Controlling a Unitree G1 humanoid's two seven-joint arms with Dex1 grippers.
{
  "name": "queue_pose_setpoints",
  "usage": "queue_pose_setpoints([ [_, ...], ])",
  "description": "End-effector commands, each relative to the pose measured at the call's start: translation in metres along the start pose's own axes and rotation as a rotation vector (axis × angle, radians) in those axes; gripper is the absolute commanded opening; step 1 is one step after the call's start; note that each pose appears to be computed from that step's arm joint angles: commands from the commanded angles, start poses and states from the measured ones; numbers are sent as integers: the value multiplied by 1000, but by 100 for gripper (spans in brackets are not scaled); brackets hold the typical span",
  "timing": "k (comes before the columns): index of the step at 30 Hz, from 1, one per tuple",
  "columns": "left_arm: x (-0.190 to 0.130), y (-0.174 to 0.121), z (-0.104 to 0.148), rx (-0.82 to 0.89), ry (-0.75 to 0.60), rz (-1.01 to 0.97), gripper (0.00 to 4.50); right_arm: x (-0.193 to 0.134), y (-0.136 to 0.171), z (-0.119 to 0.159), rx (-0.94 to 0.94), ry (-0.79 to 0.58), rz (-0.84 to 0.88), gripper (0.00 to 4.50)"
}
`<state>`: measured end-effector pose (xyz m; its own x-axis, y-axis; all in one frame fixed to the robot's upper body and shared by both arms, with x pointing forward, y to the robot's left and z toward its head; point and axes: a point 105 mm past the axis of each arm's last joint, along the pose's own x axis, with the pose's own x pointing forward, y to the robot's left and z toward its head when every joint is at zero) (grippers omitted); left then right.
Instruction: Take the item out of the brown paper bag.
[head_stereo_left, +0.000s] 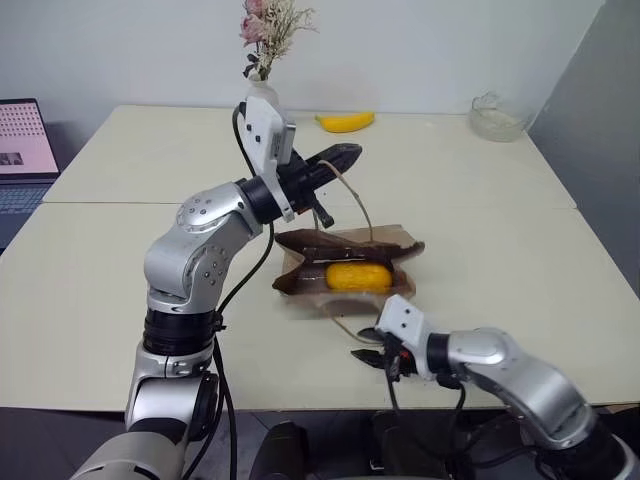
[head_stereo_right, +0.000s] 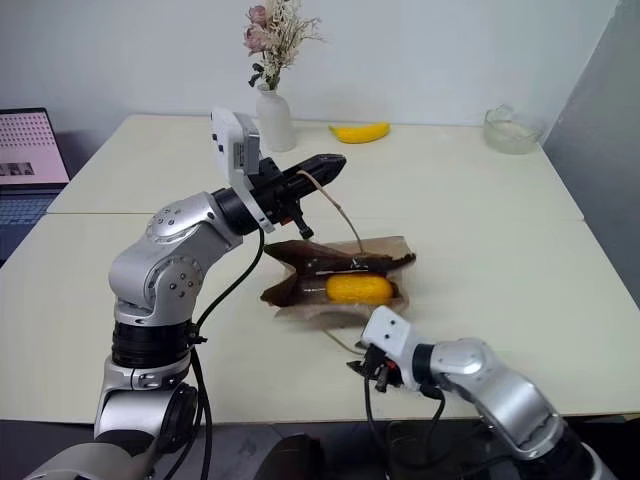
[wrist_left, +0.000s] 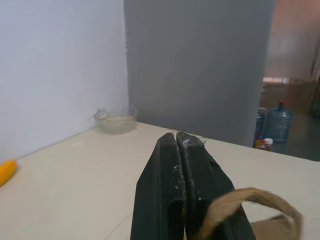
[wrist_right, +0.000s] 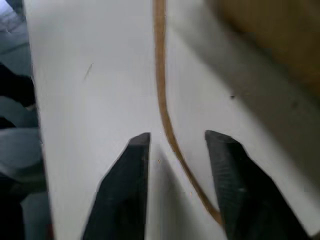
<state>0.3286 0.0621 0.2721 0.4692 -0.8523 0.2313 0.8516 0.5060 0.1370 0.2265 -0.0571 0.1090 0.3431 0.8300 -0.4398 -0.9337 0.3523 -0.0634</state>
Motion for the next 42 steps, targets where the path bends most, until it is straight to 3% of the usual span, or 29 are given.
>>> queue_pose_setpoints([
  [1, 1, -14, 11, 2, -35, -59, 0, -23, 10, 28, -42, -74, 79, 318],
  [8, 3, -12, 9, -9, -30, -68, 0, -60, 20, 56, 28, -163, 235, 318],
  [16, 6, -20, 14, -36, -56, -89, 0, -60, -13, 97, 118, -349, 131, 318],
  [28, -1, -49, 28, -145, -47, -238, 0, -60, -28, 92, 116, -246, 36, 318],
  [35, 1, -49, 23, -164, -35, -224, 0, -40, -23, 84, 115, -191, -1, 318],
  [42, 4, -49, 21, -186, -40, -196, 0, -45, -23, 91, 32, -192, -70, 318],
])
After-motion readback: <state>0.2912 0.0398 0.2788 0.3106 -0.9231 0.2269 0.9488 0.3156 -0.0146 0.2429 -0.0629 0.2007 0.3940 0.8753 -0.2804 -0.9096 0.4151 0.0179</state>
